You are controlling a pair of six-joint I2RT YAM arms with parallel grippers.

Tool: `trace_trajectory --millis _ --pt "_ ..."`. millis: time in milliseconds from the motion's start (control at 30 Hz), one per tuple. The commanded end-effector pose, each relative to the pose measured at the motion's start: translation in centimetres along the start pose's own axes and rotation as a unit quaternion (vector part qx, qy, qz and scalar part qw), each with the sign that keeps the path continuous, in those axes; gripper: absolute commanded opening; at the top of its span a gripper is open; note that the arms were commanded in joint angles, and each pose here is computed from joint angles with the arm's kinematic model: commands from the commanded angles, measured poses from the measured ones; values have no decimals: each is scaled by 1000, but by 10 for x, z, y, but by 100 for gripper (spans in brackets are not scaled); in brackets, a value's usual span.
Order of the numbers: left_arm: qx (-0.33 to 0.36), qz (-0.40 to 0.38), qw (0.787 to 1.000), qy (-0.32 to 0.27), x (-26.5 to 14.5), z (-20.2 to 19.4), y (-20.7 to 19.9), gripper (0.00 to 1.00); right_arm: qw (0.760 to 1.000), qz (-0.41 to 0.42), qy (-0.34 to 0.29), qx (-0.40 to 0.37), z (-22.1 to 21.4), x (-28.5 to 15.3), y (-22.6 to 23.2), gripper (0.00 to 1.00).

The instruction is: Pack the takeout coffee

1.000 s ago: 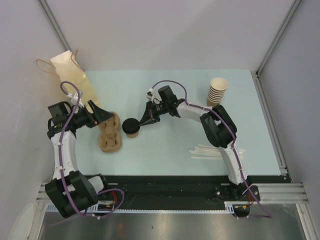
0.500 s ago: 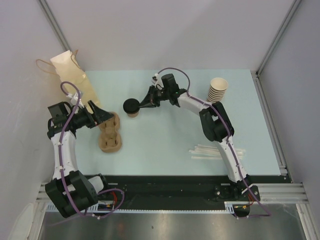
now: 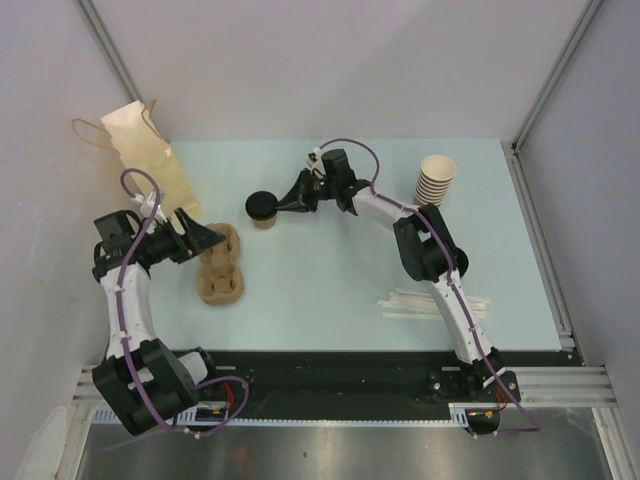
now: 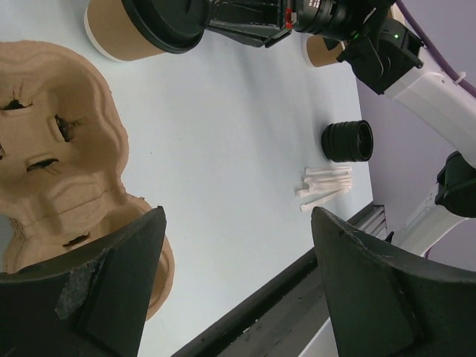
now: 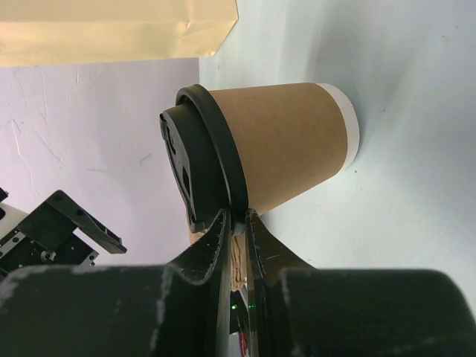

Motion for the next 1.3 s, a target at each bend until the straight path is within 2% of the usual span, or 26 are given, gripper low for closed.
trace_trajectory --millis 0,300,467,533,667,1100,1267 --pt "14 -3 1000 -4 -2 -2 4 84 999 13 -28 -15 16 2 12 0" --pt "14 -3 1000 -7 -2 0 5 84 999 -20 -24 -10 11 6 3 0" --pt "13 -3 1000 -8 -3 1 5 84 1000 -11 -24 -8 11 7 8 21" --pt "13 -2 1000 -8 -3 1 5 84 1000 -10 -22 -6 10 6 8 23" --pt "10 -2 1000 -8 -2 1 6 84 1000 3 -27 -15 12 7 13 38" --pt "14 -5 1000 -12 -2 -1 6 84 998 38 -36 -23 20 -6 33 45" --pt "49 24 998 -21 -6 6 6 83 995 46 -62 -60 39 -36 60 47"
Point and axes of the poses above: each gripper's point midway between its finger pads, its own x axis out along the fingers, its own y axis along the line the jaws close on, z = x × y, the point moved 7 cm from there along -x, back along the fingers, and after that the axes turned 15 degrees about -x, right-handed, at the moved point
